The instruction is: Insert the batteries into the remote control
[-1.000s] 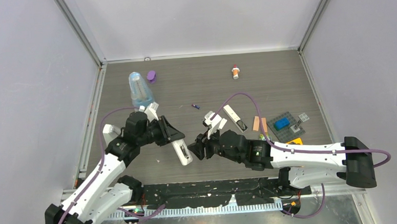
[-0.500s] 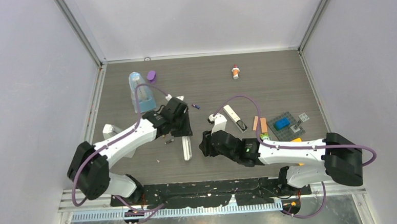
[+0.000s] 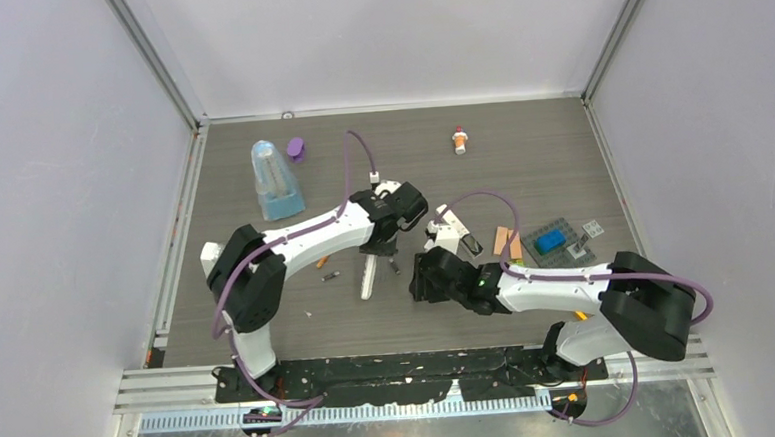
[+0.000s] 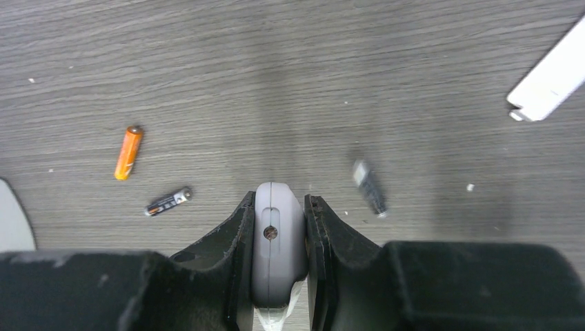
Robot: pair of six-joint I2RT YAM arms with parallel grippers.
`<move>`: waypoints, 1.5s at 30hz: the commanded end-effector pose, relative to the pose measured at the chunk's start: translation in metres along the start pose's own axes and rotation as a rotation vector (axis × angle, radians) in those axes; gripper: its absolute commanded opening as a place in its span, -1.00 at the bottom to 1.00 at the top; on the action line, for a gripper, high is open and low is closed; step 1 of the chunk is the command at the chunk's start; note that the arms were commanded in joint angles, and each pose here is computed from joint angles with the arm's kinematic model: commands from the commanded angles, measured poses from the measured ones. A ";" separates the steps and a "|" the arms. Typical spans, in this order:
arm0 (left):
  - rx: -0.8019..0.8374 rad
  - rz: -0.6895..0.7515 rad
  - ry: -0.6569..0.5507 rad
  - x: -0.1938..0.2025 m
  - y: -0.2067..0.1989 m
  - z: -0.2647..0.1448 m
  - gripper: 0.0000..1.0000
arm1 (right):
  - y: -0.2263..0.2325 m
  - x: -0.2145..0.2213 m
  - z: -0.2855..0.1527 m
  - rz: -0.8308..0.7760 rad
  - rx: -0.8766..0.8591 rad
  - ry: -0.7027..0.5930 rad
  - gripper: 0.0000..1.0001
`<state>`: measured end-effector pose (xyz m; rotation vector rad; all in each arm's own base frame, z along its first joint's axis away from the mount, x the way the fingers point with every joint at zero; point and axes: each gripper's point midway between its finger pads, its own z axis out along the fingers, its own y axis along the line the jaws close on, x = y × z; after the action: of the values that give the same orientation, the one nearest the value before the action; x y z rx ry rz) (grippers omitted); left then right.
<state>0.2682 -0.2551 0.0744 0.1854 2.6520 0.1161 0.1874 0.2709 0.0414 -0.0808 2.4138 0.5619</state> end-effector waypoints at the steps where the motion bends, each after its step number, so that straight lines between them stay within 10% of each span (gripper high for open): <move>1: -0.108 0.028 -0.044 -0.013 0.018 -0.011 -1.00 | 0.019 -0.014 0.004 0.026 -0.019 -0.009 -0.05; 17: -0.016 -0.211 -0.125 -0.024 0.091 -0.027 -1.00 | -0.011 -0.077 0.034 -0.203 0.231 -0.111 0.30; 33: 0.076 -0.326 -0.164 -0.019 0.113 -0.038 -1.00 | -0.023 -0.089 0.076 -0.388 0.202 -0.007 0.05; 45: 0.094 -0.322 -0.141 -0.014 0.109 -0.031 -1.00 | -0.032 -0.091 0.080 -0.463 0.242 -0.016 0.24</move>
<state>0.2715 -0.1475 0.1162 -0.1897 2.5465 -0.0790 0.3043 0.2658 0.0230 -0.4847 2.3621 0.0869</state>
